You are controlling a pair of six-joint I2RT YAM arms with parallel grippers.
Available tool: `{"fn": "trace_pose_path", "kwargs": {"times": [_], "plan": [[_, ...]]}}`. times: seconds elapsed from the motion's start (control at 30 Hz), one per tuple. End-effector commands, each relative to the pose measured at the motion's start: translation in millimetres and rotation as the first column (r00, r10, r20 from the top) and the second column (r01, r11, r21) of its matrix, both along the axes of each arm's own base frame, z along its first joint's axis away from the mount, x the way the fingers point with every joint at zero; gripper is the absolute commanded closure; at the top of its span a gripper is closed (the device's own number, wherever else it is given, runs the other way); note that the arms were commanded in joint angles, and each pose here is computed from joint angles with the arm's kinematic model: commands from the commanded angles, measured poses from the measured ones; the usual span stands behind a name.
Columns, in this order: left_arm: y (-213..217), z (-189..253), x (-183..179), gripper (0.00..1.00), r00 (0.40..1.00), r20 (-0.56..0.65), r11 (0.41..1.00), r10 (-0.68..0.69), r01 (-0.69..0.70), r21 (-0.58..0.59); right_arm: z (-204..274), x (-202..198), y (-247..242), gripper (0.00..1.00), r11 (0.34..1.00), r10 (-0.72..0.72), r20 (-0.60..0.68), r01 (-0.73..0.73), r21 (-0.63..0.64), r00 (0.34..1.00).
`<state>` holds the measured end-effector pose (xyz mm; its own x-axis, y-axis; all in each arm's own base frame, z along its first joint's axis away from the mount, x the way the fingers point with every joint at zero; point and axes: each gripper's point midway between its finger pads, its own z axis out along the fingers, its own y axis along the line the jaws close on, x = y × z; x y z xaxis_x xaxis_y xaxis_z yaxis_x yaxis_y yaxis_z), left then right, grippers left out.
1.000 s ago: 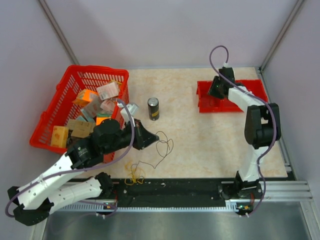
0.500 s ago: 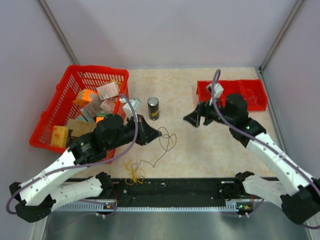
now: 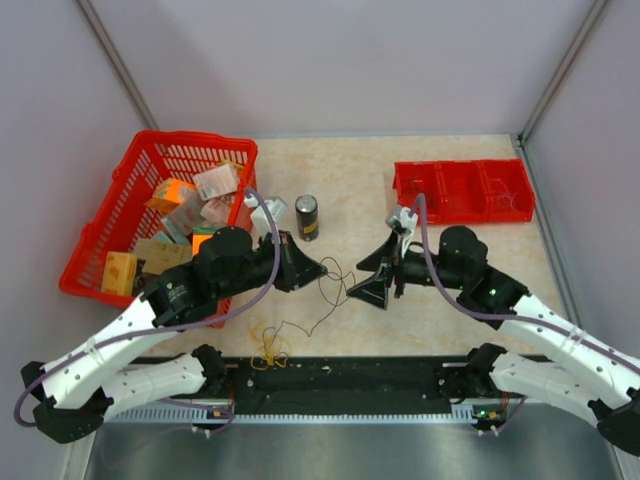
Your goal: Untangle the cables
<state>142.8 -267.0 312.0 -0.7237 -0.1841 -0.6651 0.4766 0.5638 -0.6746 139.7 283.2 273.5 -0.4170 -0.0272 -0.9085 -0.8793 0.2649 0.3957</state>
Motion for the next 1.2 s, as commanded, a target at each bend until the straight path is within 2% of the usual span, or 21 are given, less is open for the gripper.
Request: {"fn": "trace_pose_path", "kwargs": {"times": [0.0,0.2,0.23,0.33,0.37,0.4,0.43,0.47,0.5,0.53,0.6,0.63,0.7,0.73,0.8,0.9,0.97,1.1,1.17], "plan": [[-6,13,-2,1.00,1.000,-0.020,0.999,-0.011,0.010,-0.049,18,10,15,0.19,0.999,-0.052,0.122,0.052,0.007,0.991],[-10,14,-7,1.00,0.998,-0.053,0.997,-0.032,0.028,-0.068,-9,17,29,0.20,0.981,-0.167,0.179,0.182,-0.071,0.969],[-10,14,-7,1.00,0.998,-0.058,0.997,-0.032,0.028,-0.069,-5,20,30,0.21,0.977,-0.192,0.186,0.204,-0.052,0.964],[-12,17,-8,1.00,0.997,-0.065,0.996,-0.044,0.038,-0.079,-9,27,23,0.31,0.963,-0.254,0.170,0.266,-0.052,0.952],[-13,16,-9,1.00,0.997,-0.065,0.996,-0.049,0.044,-0.081,-8,27,22,0.39,0.962,-0.257,0.167,0.268,-0.045,0.952],[-14,16,-9,1.00,0.996,-0.066,0.995,-0.054,0.048,-0.085,-8,26,22,0.53,0.962,-0.261,0.154,0.270,-0.039,0.953],[-15,14,-9,1.00,0.996,-0.069,0.995,-0.058,0.052,-0.084,-9,24,22,0.69,0.964,-0.259,0.138,0.266,-0.031,0.956],[-16,14,-10,1.00,0.996,-0.067,0.995,-0.065,0.059,-0.081,-7,21,22,0.92,0.966,-0.255,0.120,0.258,-0.011,0.960],[-16,13,-9,0.98,0.996,-0.063,0.996,-0.064,0.059,-0.074,-6,19,22,1.00,0.967,-0.255,0.102,0.255,0.008,0.962],[-15,12,-9,0.89,0.996,-0.060,0.996,-0.060,0.056,-0.063,-6,17,19,1.00,0.966,-0.259,0.089,0.257,0.025,0.962],[-7,10,-4,0.55,0.999,-0.045,0.999,-0.020,0.019,-0.032,-18,21,8,1.00,0.947,-0.320,0.051,0.320,0.011,0.946],[0,7,1,0.34,0.999,-0.028,1.000,0.016,-0.016,-0.005,-24,28,-3,1.00,0.921,-0.388,0.040,0.388,-0.004,0.921],[16,-4,10,0.08,0.996,0.008,0.994,0.090,-0.090,0.062,-33,36,-27,1.00,0.870,-0.491,0.024,0.491,-0.047,0.871],[25,-13,14,0.04,0.992,0.018,0.986,0.122,-0.123,0.109,-36,38,-37,1.00,0.846,-0.528,0.022,0.529,-0.064,0.849],[37,-36,19,0.03,0.987,0.021,0.965,0.160,-0.161,0.206,-35,39,-55,1.00,0.810,-0.581,0.025,0.581,-0.079,0.813],[41,-78,21,0.15,0.986,-0.019,0.929,0.165,-0.149,0.338,-29,38,-75,1.00,0.777,-0.625,0.025,0.625,-0.078,0.780],[41,-114,19,0.18,0.983,-0.072,0.899,0.167,-0.122,0.421,-30,37,-86,1.00,0.756,-0.650,0.022,0.649,-0.084,0.760],[46,-183,10,0.10,0.957,-0.203,0.815,0.208,-0.055,0.577,-34,38,-104,1.00,0.710,-0.699,0.020,0.697,-0.098,0.715],[47,-206,6,0.07,0.943,-0.236,0.785,0.234,-0.040,0.618,-35,37,-110,1.00,0.697,-0.713,0.015,0.711,-0.099,0.701]]}}
